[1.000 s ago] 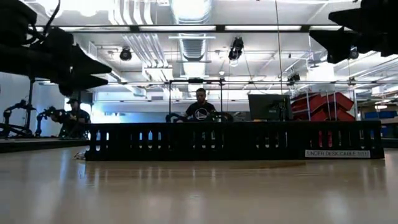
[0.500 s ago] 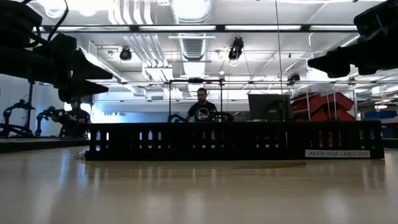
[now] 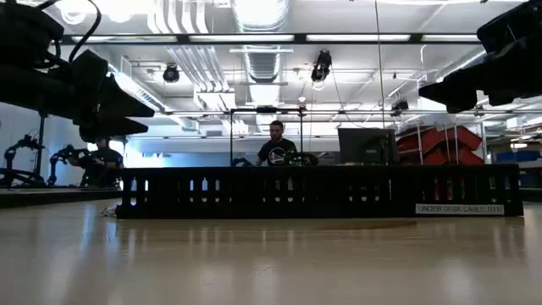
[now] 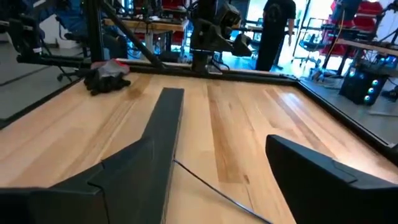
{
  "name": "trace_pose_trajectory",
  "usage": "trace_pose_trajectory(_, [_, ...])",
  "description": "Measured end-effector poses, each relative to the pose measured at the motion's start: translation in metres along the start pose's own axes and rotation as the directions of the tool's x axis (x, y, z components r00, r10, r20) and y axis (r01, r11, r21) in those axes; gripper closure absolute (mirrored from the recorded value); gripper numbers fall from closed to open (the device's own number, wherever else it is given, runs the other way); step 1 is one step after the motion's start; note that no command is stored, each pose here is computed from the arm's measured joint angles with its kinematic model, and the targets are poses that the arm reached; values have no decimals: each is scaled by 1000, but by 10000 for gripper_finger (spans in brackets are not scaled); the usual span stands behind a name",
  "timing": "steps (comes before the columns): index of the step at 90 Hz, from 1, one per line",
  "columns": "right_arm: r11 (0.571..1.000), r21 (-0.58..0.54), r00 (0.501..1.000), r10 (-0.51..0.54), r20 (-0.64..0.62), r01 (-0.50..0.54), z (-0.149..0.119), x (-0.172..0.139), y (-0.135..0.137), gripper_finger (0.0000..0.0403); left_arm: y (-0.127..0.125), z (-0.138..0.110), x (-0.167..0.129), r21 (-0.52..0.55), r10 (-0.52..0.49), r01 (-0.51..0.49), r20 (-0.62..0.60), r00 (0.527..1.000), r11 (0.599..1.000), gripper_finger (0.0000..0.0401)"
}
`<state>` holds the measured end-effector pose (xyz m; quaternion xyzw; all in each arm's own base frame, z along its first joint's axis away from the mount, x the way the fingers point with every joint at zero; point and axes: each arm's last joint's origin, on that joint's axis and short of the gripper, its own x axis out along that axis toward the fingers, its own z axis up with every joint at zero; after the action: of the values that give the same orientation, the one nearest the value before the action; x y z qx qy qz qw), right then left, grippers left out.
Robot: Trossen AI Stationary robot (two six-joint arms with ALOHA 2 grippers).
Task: Ziptie cables
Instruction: Return to Home Position
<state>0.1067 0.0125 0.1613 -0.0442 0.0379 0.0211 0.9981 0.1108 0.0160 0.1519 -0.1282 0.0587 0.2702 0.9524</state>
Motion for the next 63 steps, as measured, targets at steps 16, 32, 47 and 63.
trace_pose_trajectory(16, [1000,-1,1000,0,-4,0,0,0,0,117,0,-1,1,8,5,-4,-14,1000,1000,90])
trace_pose_trajectory(32, [1000,-1,1000,0,-3,0,0,0,0,125,0,-3,2,16,9,-9,-27,1000,1000,90])
trace_pose_trajectory(47, [1000,-1,1000,0,-3,0,0,0,0,124,0,-3,2,19,11,-10,-33,999,1000,90])
trace_pose_trajectory(63, [1000,-1,1000,0,-3,0,0,0,0,112,0,-4,2,22,13,-12,-37,999,1000,90])
